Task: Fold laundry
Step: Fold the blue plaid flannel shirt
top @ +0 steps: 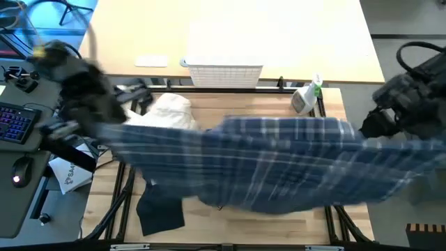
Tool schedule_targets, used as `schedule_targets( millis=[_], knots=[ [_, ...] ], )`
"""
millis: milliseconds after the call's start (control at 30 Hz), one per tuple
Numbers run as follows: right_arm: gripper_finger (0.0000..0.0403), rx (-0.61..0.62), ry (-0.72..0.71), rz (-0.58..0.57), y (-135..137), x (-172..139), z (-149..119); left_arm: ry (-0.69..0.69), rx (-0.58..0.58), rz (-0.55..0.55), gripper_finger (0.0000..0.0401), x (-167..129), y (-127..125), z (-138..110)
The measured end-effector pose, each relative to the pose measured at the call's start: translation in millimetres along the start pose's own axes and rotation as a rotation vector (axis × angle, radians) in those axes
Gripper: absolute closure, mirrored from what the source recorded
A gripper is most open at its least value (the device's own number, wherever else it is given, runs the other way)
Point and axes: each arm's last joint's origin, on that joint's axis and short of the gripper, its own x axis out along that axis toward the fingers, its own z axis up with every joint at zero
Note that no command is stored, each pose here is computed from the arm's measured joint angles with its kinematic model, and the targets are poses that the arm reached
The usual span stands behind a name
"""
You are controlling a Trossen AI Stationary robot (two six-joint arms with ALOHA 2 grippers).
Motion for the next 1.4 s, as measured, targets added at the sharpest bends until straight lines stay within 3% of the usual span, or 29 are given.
schedule_targets(
  millis=[67, 133, 233, 333, 433, 600, 700, 800, 967, 1200, 1400],
  knots=[
    [0.0403, -0.043, -0.028, -0.06, -3.4, 0.6, 3.5, -0.078, 0.08, -0.048, 0.0401, 2.2, -4.7, 7.0],
    [0.0403, -0.076, 0.003, -0.175, -7.0, -4.1, 7.6, -0.1, 0.119, -0.023, 0.0401, -1.7, -6.8, 12.5],
    [0.0403, -0.094, 0.078, -0.498, -9.9, -21.4, 19.0, -0.048, 0.139, 0.157, 0.0401, -17.5, 0.2, 18.0],
    [0.0403, -0.084, 0.167, -0.85, -10.2, -43.4, 19.3, 0.105, 0.132, 0.46, 0.0401, -39.6, 17.6, 11.0],
    [0.0403, -0.043, 0.331, -1.117, -12.4, -64.4, 7.4, 0.318, 0.085, 0.827, 0.0401, -67.5, 37.2, -6.3],
    [0.0403, 0.093, 0.6, -1.459, -21.4, -98.4, -25.9, 0.771, 0.041, 1.397, 0.0401, -119.3, 56.9, -38.1],
    [0.0403, 0.193, 0.746, -1.6, -30.5, -120.4, -52.4, 1.024, 0.049, 1.627, 0.0401, -143.8, 64.1, -51.0],
    [0.0403, 0.259, 0.86, -1.729, -41.1, -146.7, -79.1, 1.244, 0.021, 1.703, 0.0401, -166.8, 76.2, -68.5],
    [0.0403, 0.367, 1.016, -1.898, -51.8, -194.5, -121.1, 1.476, -0.101, 1.694, 0.0401, -203.0, 98.9, -108.2],
    [0.0403, 0.575, 1.228, -2.017, -46.7, -254.0, -185.9, 1.542, -0.407, 1.687, 0.0401, -255.8, 118.5, -169.9],
    [0.0403, 0.675, 1.251, -1.968, -42.1, -278.0, -224.7, 1.616, -0.446, 1.813, 0.0389, -288.3, 120.5, -201.2]
  ],
)
